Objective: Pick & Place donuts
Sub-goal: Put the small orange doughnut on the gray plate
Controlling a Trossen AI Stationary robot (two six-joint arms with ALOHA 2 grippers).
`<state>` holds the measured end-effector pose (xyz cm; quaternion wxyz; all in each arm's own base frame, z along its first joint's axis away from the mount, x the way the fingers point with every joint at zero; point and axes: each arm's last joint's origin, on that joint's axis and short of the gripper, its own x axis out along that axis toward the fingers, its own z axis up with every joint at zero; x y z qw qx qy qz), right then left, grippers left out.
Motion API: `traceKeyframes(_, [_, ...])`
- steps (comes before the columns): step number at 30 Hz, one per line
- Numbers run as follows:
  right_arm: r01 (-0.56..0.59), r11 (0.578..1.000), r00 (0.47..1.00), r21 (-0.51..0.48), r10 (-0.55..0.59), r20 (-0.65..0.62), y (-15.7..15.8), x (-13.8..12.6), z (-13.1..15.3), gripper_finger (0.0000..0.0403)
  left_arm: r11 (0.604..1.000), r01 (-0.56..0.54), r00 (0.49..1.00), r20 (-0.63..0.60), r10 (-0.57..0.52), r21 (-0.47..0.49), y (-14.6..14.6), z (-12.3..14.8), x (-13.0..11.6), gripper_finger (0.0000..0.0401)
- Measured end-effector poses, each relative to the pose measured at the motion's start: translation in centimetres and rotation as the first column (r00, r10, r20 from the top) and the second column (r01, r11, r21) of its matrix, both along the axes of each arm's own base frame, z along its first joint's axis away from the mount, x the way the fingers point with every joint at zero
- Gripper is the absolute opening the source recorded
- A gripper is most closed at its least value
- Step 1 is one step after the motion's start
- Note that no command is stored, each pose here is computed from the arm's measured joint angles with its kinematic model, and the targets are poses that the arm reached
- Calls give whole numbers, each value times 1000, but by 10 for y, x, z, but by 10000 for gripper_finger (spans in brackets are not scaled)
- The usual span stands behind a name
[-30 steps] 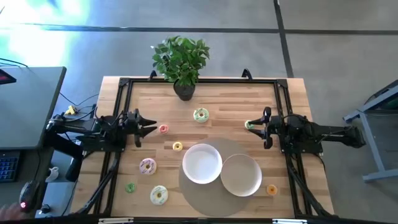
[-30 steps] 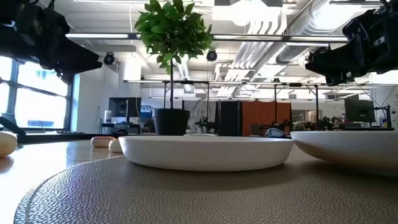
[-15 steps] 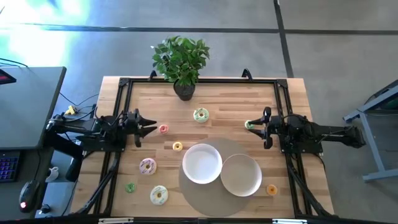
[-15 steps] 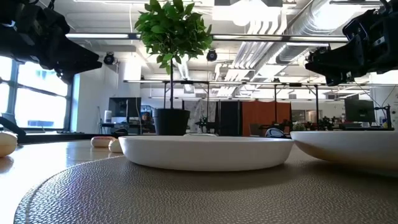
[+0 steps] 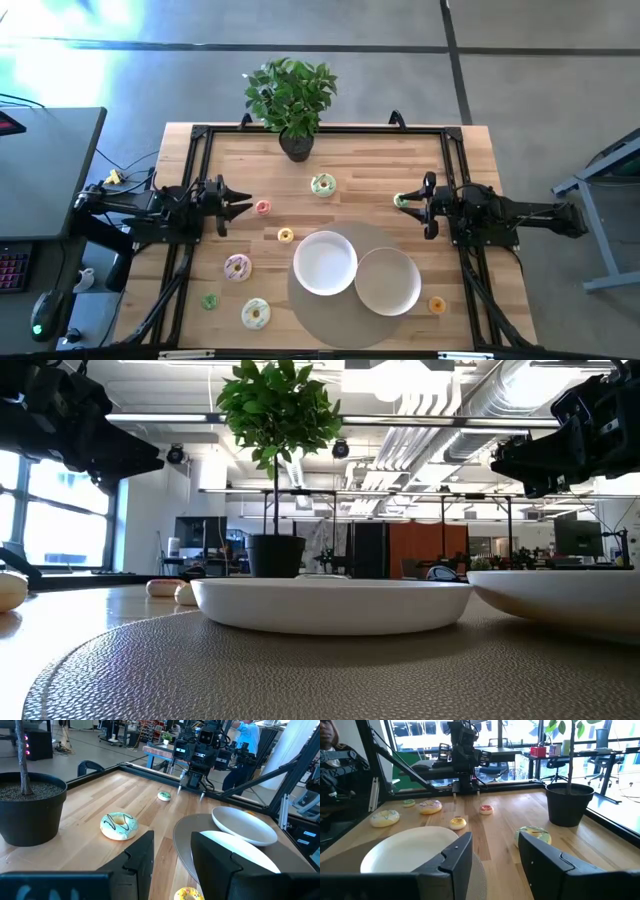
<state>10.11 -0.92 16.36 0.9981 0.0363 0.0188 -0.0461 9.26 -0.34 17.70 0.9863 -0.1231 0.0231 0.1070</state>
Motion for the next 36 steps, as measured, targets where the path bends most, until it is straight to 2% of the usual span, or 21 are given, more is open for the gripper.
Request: traceKeyframes(36, [0,1000,1000,0,0,0,0,0,0,157,1000,0,1000,0,0,0,0,0,0,129])
